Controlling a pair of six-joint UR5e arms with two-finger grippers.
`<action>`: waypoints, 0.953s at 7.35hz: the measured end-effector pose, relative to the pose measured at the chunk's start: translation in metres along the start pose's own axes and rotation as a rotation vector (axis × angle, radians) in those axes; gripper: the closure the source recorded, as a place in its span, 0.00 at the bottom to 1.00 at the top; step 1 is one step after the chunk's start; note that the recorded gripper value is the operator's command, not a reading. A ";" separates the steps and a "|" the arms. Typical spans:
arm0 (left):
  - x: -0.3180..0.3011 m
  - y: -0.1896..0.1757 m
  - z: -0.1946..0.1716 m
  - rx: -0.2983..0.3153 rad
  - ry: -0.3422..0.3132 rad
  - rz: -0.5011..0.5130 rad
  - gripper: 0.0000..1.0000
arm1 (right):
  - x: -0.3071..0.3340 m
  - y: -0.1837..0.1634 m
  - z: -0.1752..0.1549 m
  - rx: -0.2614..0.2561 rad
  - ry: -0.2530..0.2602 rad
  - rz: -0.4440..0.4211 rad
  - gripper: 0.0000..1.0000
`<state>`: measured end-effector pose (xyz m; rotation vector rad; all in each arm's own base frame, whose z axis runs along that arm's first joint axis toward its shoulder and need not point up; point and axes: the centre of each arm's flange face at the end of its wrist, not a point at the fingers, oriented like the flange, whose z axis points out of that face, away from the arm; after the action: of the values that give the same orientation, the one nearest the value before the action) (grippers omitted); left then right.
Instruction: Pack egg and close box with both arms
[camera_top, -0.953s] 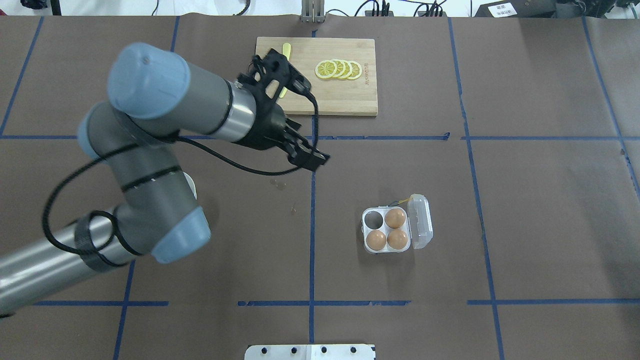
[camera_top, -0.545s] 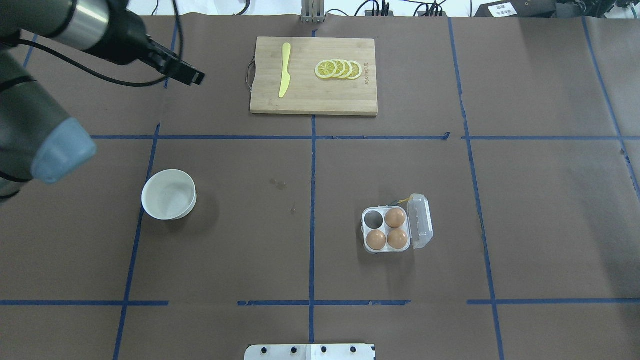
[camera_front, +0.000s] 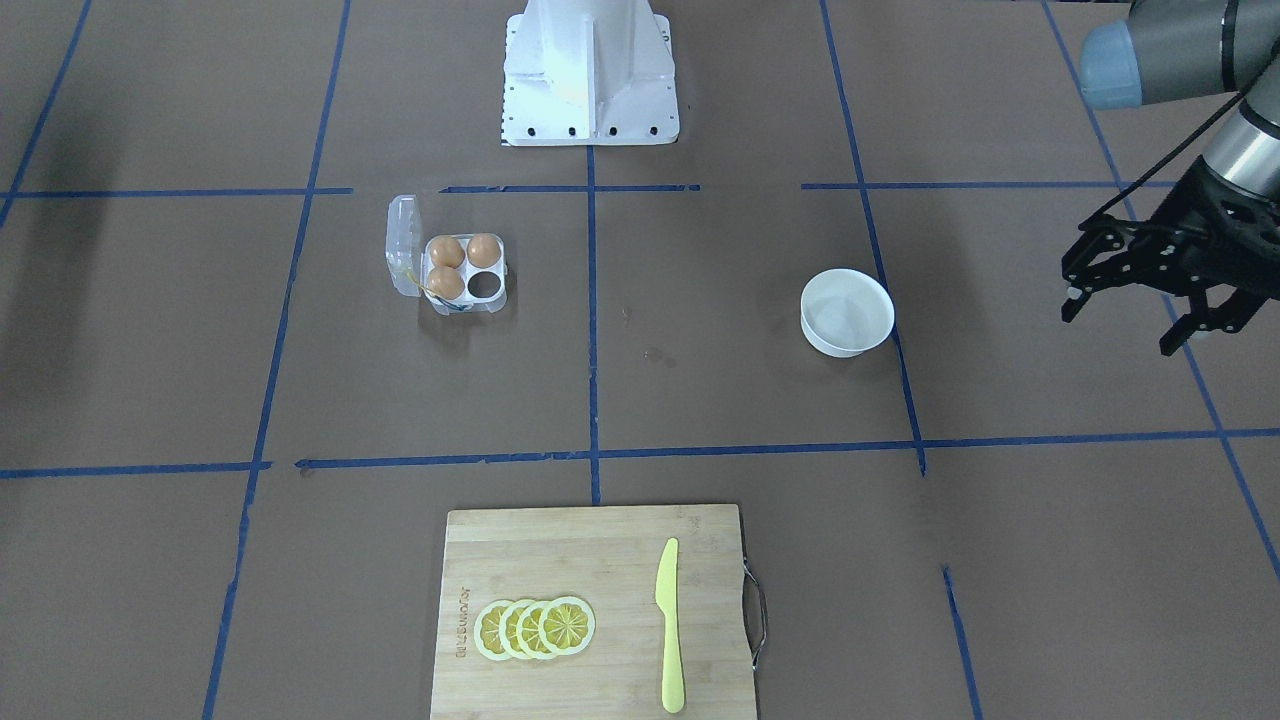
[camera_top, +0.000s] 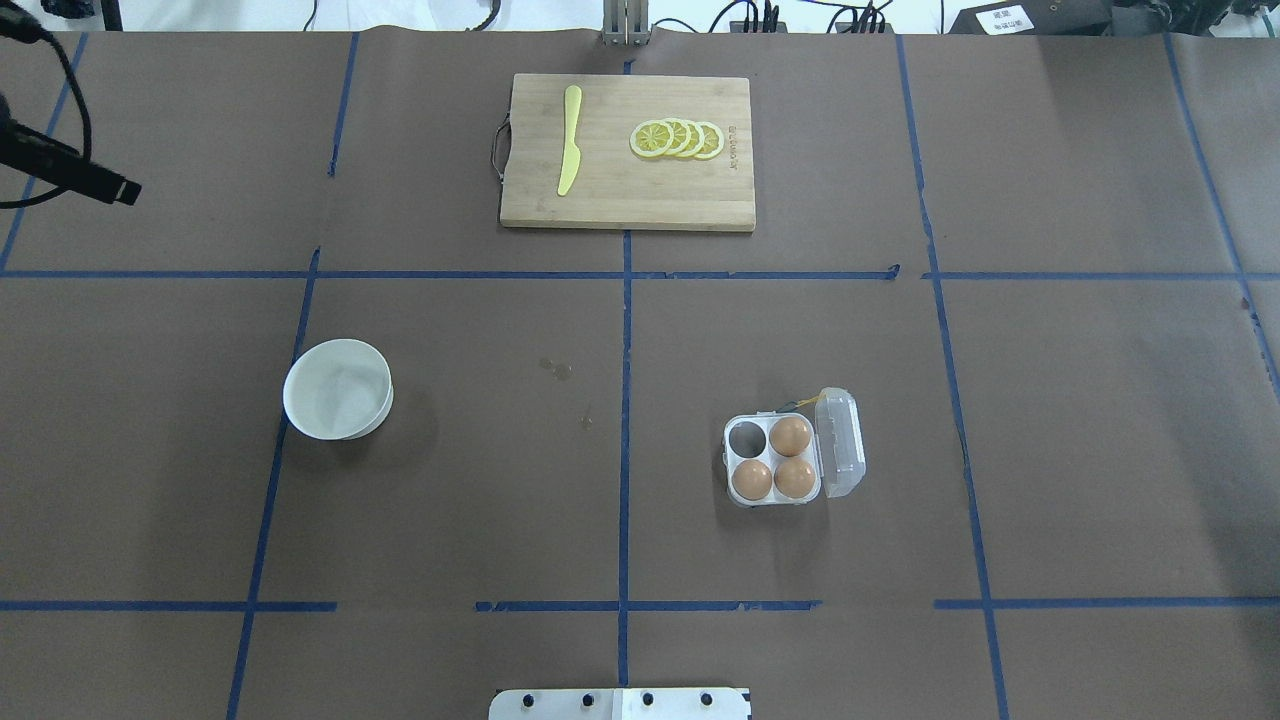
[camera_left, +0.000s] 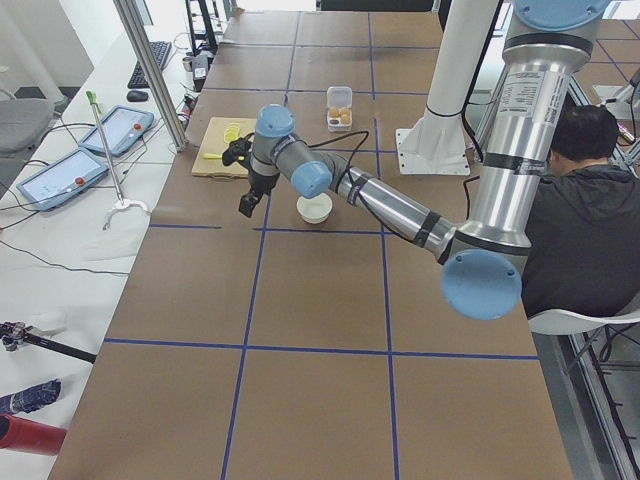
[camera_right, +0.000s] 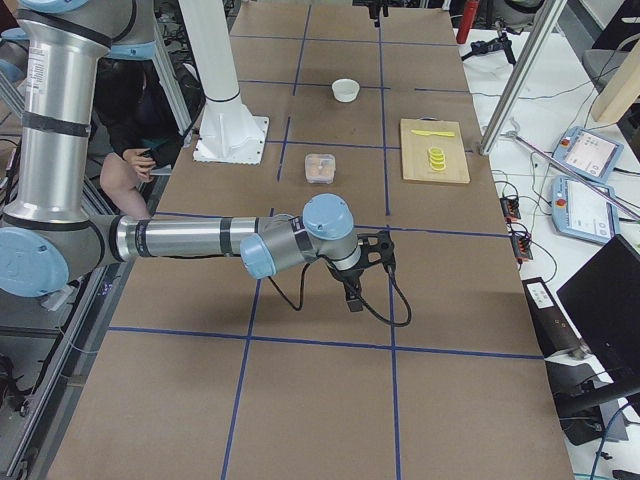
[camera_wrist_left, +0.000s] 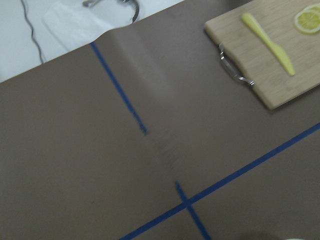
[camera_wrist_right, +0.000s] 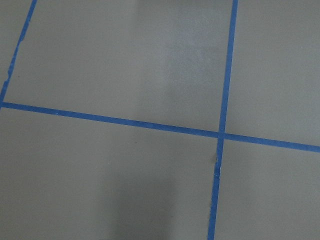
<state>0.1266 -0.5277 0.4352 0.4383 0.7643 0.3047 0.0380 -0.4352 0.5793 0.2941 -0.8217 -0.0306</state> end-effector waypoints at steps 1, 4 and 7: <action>-0.046 0.036 0.015 -0.072 -0.037 -0.009 0.00 | 0.000 -0.001 0.000 0.000 0.000 -0.001 0.00; -0.189 0.119 -0.007 -0.275 -0.112 -0.135 0.00 | -0.005 -0.003 0.001 -0.002 -0.011 0.009 0.00; -0.258 0.173 -0.076 -0.251 -0.029 -0.300 0.00 | -0.073 -0.010 0.022 -0.057 -0.056 0.041 0.00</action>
<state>-0.1230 -0.4653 0.6245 0.0885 0.7406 0.1098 -0.0274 -0.4401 0.5382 0.2234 -0.8810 -0.0241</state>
